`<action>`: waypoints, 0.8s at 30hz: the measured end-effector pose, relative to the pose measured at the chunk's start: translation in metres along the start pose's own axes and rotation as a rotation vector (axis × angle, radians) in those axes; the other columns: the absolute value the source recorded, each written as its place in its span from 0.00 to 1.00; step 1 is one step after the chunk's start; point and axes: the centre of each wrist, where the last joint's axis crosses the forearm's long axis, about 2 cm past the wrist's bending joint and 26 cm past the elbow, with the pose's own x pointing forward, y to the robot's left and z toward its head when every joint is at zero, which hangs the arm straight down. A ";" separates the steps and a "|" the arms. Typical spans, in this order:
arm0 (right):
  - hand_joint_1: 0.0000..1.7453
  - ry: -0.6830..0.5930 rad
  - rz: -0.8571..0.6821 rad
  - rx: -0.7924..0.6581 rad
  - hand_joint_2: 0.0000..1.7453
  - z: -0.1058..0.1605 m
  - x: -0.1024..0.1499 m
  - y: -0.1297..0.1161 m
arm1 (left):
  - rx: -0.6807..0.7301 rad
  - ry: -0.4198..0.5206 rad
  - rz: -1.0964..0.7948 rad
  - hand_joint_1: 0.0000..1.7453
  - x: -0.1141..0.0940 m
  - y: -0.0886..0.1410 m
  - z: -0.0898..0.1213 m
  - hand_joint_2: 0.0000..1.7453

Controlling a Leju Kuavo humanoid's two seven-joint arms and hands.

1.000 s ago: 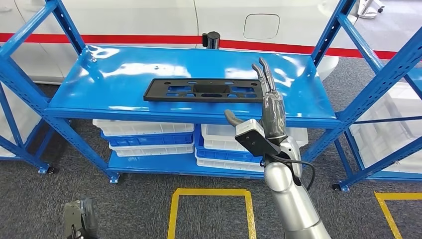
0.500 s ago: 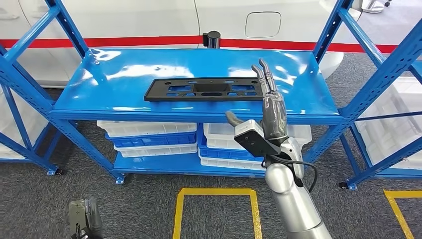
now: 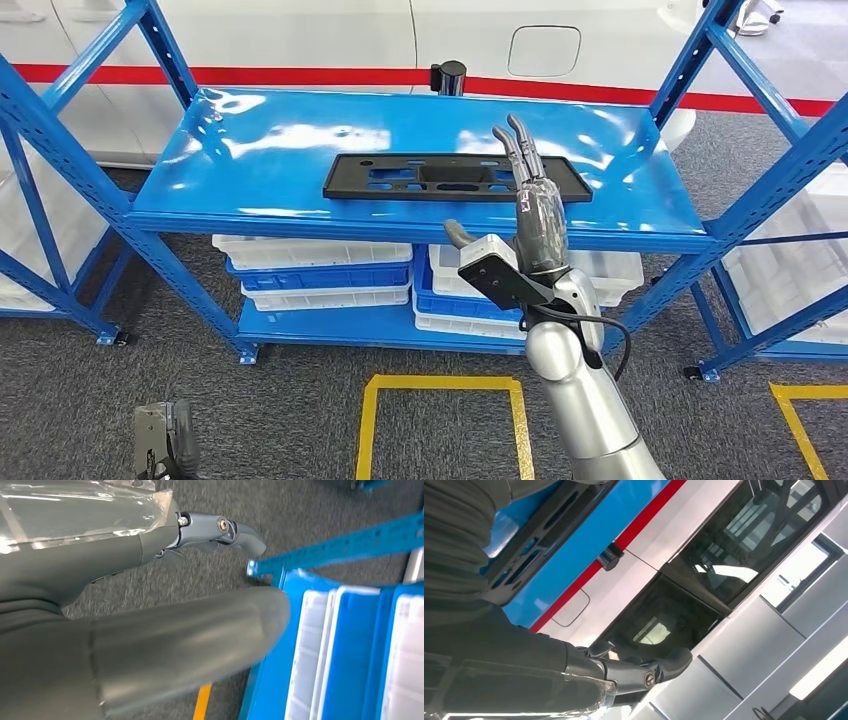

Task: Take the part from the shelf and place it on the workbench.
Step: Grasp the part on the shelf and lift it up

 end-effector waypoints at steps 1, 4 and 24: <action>0.00 0.001 0.001 0.002 1.00 0.000 0.000 0.000 | -0.001 0.002 -0.002 0.00 0.000 0.000 0.000 0.00; 0.00 0.009 0.002 0.012 1.00 0.002 -0.003 0.001 | -0.003 0.016 -0.007 0.00 -0.001 0.001 0.001 0.00; 0.00 0.047 0.026 0.056 1.00 0.010 -0.009 0.010 | -0.034 0.103 -0.027 0.00 -0.002 0.002 0.002 0.00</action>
